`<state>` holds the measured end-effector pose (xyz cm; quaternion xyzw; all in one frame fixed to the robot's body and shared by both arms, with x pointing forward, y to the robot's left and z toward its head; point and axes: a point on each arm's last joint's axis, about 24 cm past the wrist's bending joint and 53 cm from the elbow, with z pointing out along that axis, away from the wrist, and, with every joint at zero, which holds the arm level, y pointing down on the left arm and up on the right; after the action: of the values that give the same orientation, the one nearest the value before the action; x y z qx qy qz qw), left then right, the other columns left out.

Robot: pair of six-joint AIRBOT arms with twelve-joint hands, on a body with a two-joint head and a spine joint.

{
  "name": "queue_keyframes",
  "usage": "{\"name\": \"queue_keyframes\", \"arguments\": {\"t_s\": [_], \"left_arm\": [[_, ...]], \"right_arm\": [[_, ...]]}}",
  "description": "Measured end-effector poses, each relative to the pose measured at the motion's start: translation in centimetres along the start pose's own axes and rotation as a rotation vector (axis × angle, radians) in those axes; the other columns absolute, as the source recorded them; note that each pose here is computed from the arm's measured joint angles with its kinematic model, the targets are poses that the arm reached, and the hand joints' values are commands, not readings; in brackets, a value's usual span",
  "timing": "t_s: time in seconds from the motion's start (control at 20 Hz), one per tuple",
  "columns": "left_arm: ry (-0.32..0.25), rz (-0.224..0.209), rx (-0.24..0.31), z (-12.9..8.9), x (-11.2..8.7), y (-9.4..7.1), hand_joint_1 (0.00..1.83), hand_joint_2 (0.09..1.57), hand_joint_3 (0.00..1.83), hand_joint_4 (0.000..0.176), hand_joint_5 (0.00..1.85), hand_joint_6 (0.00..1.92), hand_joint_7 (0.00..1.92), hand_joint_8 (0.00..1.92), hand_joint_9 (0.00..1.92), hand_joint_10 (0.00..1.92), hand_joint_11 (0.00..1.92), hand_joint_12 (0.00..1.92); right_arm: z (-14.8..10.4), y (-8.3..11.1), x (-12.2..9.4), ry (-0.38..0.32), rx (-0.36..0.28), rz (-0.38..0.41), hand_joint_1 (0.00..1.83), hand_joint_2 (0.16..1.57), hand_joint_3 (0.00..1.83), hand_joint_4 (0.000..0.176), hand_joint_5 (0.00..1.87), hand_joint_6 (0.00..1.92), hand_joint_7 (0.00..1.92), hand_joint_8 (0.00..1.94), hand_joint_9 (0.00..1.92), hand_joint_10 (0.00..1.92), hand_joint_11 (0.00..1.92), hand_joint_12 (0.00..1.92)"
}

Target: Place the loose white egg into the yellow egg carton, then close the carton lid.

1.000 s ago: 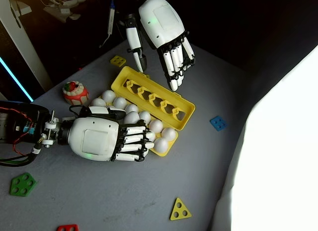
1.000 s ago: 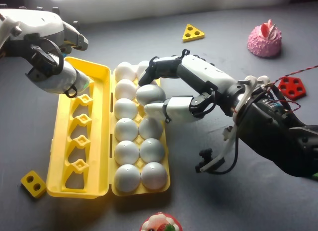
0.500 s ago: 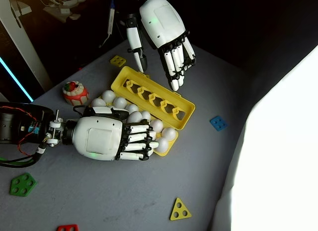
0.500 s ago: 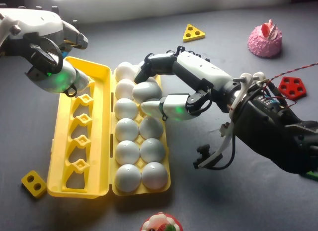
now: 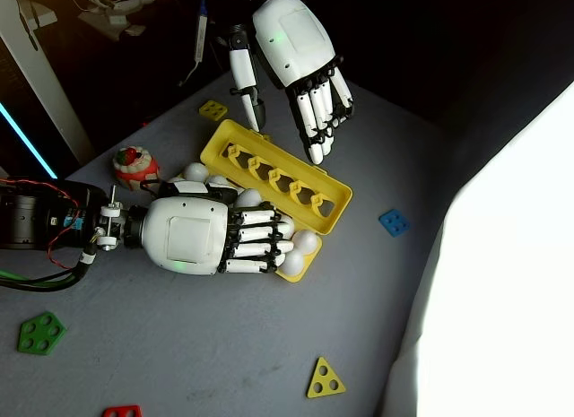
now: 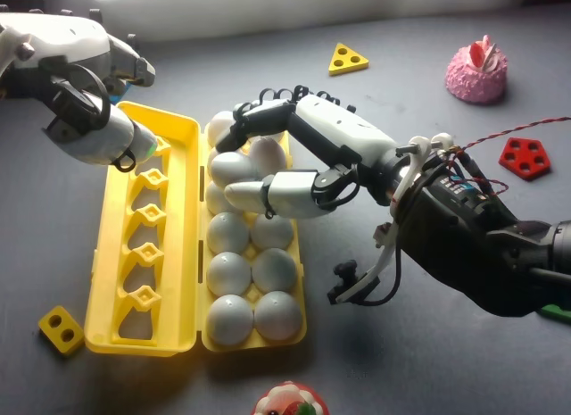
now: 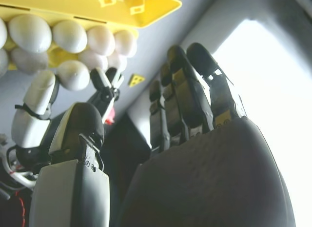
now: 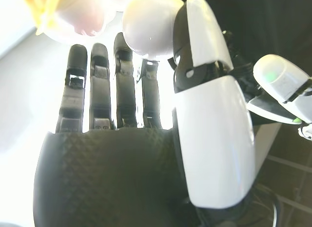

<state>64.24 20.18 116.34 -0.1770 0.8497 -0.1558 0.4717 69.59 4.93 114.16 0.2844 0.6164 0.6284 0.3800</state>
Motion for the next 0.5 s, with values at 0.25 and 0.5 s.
{"name": "queue_keyframes", "arguments": {"t_s": [0.25,0.5], "left_arm": [[0.0,0.0,0.002,0.0,-0.02,-0.05,0.63,1.28,0.0,0.032,0.31,0.0,0.42,0.0,0.5,0.01,0.0,1.29],[0.0,0.0,0.002,0.0,0.0,-0.05,0.6,1.29,0.0,0.03,0.31,0.0,0.41,0.0,0.5,0.0,0.0,1.31]], "right_arm": [[0.3,-0.1,-0.65,-0.018,-0.004,-0.006,0.78,1.02,0.0,0.0,0.45,0.05,0.29,0.0,0.24,0.0,0.0,0.97],[0.24,0.61,-0.53,-0.007,-0.033,-0.04,0.73,1.02,0.0,0.0,0.33,0.0,0.28,0.0,0.24,0.0,0.0,0.99]]}}
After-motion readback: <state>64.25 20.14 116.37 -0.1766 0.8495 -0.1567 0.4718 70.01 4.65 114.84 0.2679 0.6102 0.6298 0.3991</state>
